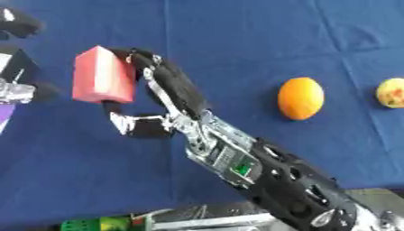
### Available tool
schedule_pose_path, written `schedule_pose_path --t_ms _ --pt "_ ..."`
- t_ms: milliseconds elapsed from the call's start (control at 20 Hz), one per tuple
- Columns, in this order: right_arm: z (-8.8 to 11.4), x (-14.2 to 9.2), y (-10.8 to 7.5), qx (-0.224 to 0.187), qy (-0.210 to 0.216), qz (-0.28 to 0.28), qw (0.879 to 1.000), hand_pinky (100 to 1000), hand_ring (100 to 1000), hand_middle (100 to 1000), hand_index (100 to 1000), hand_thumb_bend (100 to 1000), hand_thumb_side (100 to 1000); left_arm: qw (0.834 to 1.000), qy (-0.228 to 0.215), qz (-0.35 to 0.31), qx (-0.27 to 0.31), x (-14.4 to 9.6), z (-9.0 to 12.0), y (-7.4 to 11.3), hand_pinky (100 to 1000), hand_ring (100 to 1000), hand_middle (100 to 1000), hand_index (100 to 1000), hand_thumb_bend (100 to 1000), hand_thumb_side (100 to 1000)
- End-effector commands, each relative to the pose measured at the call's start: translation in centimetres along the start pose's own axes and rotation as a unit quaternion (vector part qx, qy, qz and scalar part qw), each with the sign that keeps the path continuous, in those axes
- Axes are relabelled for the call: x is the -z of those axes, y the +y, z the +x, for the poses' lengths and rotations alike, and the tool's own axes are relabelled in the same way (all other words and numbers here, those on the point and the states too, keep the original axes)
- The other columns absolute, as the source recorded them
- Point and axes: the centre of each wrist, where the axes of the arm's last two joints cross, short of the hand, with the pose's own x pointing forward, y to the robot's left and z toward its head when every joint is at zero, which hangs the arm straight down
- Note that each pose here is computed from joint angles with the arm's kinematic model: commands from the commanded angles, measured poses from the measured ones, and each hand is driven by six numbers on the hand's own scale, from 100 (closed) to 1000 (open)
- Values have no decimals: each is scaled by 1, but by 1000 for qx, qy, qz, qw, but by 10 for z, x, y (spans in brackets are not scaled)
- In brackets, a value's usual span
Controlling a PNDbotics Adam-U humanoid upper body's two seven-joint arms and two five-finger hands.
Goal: Pick up the objects with one hand, pass them to the other hand, and then place them into the box on the other side of the table.
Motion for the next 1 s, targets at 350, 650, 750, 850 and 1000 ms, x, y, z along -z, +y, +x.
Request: schedule_pose_path --t_ms 350,650,750,850,1000 --pt "19 6 -14 13 -20 -9 1000 773 556 459 556 100 190 999 -12 0 45 4 20 5 883 860 816 896 634 470" --pt "29 3 -24 22 -28 -6 999 773 553 457 555 100 195 998 -18 8 65 7 27 5 890 870 825 900 684 436" --pt "31 3 -26 25 -30 -2 999 773 552 456 555 100 193 996 -24 15 79 7 30 5 893 873 828 901 705 428" --pt "33 3 -27 26 -33 -1 999 773 551 456 555 100 194 996 -29 14 87 8 31 4 894 874 826 900 717 434" --pt "35 3 -28 28 -36 0 999 773 551 456 555 100 190 995 -33 14 91 9 33 4 892 871 823 898 700 443"
